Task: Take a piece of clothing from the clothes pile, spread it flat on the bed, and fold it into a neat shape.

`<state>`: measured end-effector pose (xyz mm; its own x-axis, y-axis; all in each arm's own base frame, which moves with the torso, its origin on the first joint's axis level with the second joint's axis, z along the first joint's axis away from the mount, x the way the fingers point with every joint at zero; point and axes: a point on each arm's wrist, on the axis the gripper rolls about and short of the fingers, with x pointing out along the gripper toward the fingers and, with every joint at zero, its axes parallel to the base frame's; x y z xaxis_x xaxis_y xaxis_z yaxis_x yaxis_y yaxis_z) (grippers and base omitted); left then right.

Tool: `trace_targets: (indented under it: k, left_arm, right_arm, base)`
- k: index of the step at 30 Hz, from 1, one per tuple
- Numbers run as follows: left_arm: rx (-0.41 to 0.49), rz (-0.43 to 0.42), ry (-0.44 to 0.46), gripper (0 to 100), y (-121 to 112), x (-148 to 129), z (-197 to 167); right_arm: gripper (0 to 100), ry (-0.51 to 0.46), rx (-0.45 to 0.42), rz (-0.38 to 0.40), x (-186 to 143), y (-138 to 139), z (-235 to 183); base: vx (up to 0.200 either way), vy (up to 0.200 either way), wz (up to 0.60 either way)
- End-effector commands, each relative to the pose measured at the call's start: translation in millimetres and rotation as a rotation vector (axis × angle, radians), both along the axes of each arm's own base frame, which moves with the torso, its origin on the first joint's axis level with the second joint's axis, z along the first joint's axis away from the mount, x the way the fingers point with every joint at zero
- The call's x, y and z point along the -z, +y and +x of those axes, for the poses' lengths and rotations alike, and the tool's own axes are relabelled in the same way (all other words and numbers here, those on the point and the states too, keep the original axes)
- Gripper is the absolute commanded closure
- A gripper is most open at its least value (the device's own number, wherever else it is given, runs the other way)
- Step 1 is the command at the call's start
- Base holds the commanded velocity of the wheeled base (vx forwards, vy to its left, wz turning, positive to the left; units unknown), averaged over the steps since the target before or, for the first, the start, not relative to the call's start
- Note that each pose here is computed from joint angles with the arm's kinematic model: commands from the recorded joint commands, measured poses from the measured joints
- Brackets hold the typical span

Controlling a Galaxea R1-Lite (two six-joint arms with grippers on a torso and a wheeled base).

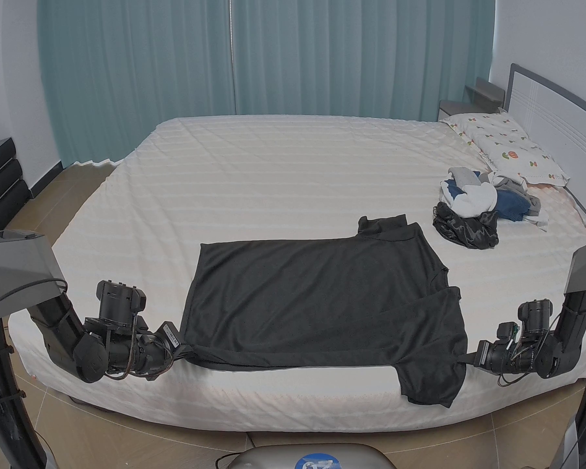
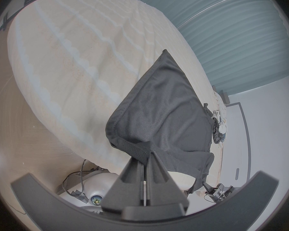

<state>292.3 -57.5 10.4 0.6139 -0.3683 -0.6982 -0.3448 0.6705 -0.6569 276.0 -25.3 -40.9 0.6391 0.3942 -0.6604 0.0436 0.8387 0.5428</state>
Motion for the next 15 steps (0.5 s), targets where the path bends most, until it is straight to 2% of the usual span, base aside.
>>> trace_targets:
  k: [1,8,11,15]
  left_arm:
    - [-0.002,-0.001,0.000,100,2,-1,-1]
    - [0.005,0.017,-0.014,100,2,-5,-5]
    - [0.035,0.048,-0.028,100,3,-8,-9]
    - [0.067,0.126,-0.001,100,5,-7,-15]
  right_arm:
    - [100,-0.006,0.027,0.003,-6,-8,-6]
    - [100,0.003,0.035,0.005,-11,-10,-17]
    - [100,0.004,0.033,0.002,-16,-10,-25]
    - [100,0.005,0.019,-0.010,-21,-8,-35]
  base:
    - [0.000,0.000,0.00]
    - [0.000,0.000,0.00]
    - [0.000,0.000,0.00]
    - [0.000,0.000,0.00]
